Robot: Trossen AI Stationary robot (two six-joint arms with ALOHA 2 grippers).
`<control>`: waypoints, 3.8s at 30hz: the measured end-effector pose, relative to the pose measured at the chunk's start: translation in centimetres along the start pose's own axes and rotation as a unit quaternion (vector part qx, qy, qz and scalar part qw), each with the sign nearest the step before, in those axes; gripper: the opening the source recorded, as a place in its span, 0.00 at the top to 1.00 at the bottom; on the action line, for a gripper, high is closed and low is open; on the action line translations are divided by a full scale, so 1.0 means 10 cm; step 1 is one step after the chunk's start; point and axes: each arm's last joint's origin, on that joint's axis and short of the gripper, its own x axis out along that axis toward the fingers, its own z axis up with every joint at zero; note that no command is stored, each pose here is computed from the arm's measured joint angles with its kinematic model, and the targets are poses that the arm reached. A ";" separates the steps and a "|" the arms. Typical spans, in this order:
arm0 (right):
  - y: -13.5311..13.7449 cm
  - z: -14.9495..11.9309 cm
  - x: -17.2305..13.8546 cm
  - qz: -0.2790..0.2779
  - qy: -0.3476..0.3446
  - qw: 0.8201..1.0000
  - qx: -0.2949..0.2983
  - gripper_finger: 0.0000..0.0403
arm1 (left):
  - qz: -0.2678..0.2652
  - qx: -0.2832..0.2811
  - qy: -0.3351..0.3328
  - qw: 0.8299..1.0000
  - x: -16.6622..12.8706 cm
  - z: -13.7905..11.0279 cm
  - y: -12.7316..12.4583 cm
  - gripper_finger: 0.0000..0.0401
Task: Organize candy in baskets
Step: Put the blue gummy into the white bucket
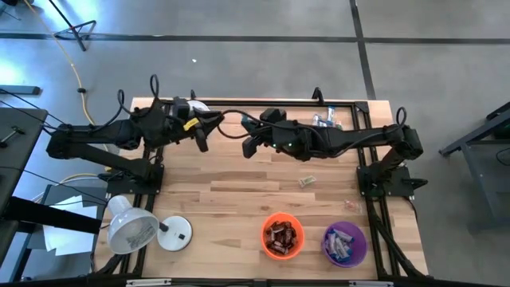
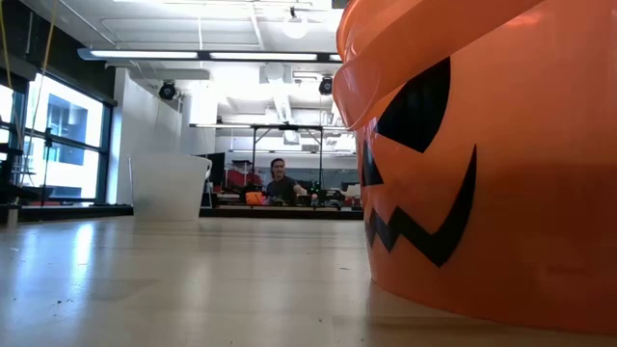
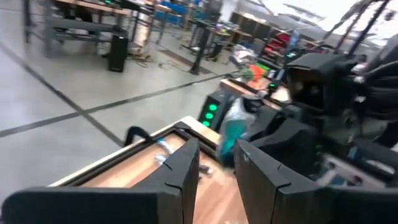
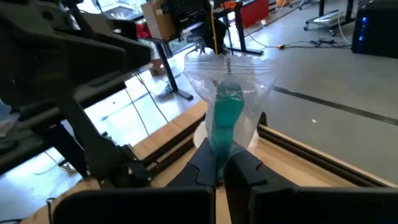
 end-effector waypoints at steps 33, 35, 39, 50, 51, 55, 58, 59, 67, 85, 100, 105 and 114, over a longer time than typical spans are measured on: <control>0.09 -0.03 0.11 0.035 -0.027 0.999 -0.012 1.00 | -0.055 -0.007 0.018 0.998 0.58 -0.15 0.00 0.78; 0.11 -0.03 0.10 0.037 -0.027 0.999 -0.016 1.00 | -0.056 -0.005 0.017 0.998 0.58 -0.15 0.01 0.78; 0.12 -0.03 0.09 0.035 -0.030 0.998 -0.033 1.00 | -0.054 0.010 0.014 0.998 0.58 -0.13 0.03 0.78; 0.14 -0.04 0.07 0.014 -0.041 0.997 -0.068 1.00 | -0.045 0.030 0.012 0.998 0.58 -0.12 0.07 0.78; 0.15 -0.05 0.06 0.010 -0.043 0.996 -0.073 1.00 | -0.045 0.032 0.012 0.998 0.58 -0.12 0.07 0.78; 0.15 -0.05 0.06 0.004 -0.045 0.996 -0.076 1.00 | -0.041 0.036 0.011 0.998 0.59 -0.11 0.07 0.78; 0.15 -0.05 0.06 0.004 -0.045 0.996 -0.075 1.00 | -0.048 0.032 0.014 0.998 0.59 -0.12 0.07 0.78; 0.15 -0.05 0.06 0.005 -0.045 0.996 -0.075 1.00 | -0.054 0.029 0.016 0.998 0.59 -0.12 0.07 0.78; 0.16 -0.03 0.06 0.009 -0.053 0.996 -0.068 1.00 | -0.075 0.007 0.020 0.997 0.58 -0.11 0.05 0.78; 0.16 -0.02 0.05 0.008 -0.056 0.997 -0.061 1.00 | -0.104 0.004 0.031 0.994 0.58 -0.12 0.04 0.98; 0.15 -0.06 0.06 0.009 -0.037 0.996 -0.076 0.80 | -0.106 0.021 0.037 0.993 0.56 -0.12 0.04 1.00; 0.14 -0.06 0.05 0.004 -0.037 0.996 -0.077 0.65 | -0.111 0.025 0.034 0.993 0.53 -0.10 0.04 1.00; 0.13 -0.06 0.05 -0.008 -0.035 0.996 -0.081 0.50 | -0.097 0.041 0.015 0.994 0.41 -0.01 0.10 1.00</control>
